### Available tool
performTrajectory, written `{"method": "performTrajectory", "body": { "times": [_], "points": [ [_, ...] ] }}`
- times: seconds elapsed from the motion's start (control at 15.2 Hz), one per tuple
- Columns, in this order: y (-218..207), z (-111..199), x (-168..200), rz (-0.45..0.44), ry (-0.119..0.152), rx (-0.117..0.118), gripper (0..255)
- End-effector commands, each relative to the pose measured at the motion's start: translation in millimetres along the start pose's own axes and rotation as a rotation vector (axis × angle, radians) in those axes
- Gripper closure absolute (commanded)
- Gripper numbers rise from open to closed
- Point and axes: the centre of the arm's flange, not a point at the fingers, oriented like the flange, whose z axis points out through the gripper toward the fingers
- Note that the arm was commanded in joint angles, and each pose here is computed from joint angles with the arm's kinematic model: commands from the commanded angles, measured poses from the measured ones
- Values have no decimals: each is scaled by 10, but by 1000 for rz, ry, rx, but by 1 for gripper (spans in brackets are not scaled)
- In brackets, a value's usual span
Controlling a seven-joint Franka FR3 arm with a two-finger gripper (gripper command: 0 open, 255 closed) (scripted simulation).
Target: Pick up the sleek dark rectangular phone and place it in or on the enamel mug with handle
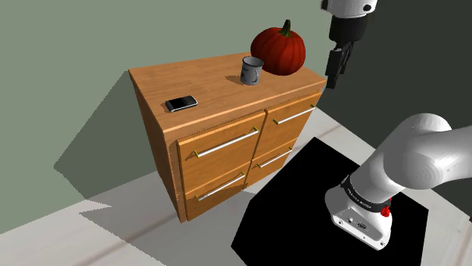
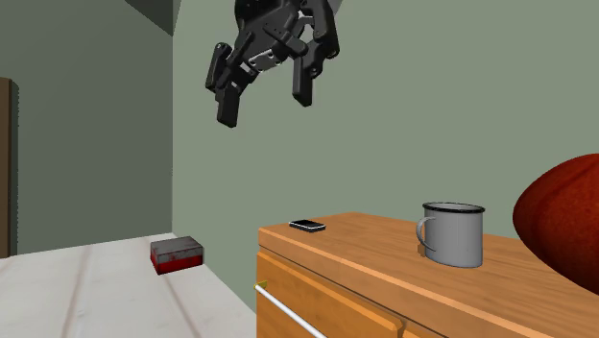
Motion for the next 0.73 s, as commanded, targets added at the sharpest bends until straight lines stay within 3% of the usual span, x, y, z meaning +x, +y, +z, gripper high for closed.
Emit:
{"method": "performTrajectory", "body": {
  "times": [0.0, 0.66],
  "points": [
    [0, 0, 0, 0, 0, 0, 0],
    [-5, 251, 1174, -257, 77, -2, 0]
  ]
}}
